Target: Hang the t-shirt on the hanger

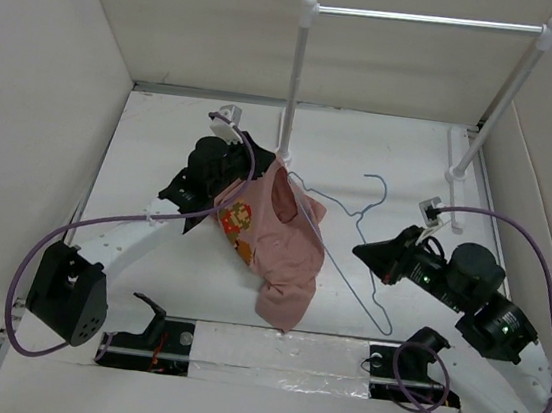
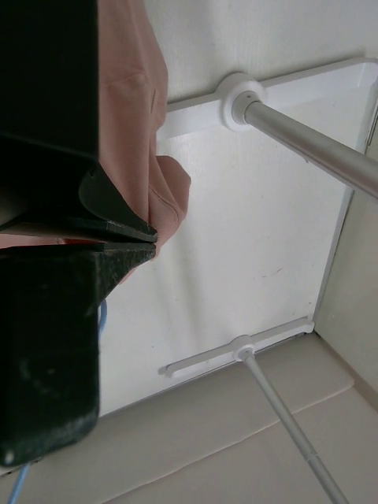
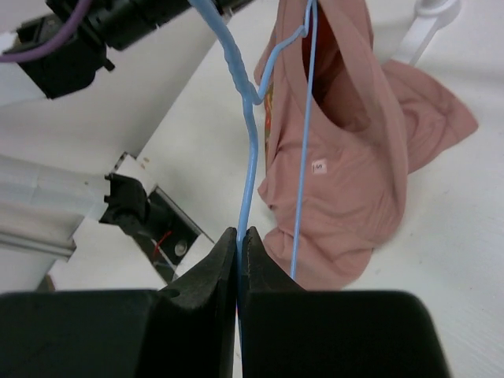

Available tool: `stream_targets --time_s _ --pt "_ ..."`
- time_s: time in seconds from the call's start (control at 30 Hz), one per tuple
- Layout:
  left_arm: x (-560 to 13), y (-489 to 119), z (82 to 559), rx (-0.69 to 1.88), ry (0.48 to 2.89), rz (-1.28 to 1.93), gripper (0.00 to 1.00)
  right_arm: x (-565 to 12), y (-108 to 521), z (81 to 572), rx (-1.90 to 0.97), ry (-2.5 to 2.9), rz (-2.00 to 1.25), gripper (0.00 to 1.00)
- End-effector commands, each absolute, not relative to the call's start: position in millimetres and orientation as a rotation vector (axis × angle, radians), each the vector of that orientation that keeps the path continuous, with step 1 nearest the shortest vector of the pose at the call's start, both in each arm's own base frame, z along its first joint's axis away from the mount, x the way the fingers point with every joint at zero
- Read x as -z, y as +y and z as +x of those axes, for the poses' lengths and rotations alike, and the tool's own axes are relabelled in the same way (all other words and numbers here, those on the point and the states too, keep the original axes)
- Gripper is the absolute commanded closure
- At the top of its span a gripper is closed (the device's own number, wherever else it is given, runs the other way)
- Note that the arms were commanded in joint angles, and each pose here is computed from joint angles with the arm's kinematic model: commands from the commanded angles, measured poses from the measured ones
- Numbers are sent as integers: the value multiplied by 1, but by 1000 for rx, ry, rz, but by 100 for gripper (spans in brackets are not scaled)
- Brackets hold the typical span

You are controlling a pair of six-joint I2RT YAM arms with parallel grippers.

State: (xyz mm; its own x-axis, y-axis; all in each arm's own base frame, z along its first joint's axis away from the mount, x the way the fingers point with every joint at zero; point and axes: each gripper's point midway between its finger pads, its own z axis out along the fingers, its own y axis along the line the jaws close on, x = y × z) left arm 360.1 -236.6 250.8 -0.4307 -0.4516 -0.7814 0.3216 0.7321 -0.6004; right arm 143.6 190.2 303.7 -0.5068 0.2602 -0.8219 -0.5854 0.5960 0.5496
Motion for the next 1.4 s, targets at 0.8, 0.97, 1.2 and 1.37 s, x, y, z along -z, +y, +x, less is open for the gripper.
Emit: stream_targets --time_s 0.8,0.97,1.2,1.37 --pt "-319 -236 312 961 1705 10 100 -321 304 182 -1209 1609 -574 100" --pt "-353 -229 289 1032 1618 11 100 -333 305 218 -1129 1477 -419 100" --pt "-391 -204 266 1004 1547 -18 100 -385 317 228 -1081 1254 -342 100" --pt "-435 -172 249 931 1424 -64 100 -393 322 203 -1016 1290 -365 100"
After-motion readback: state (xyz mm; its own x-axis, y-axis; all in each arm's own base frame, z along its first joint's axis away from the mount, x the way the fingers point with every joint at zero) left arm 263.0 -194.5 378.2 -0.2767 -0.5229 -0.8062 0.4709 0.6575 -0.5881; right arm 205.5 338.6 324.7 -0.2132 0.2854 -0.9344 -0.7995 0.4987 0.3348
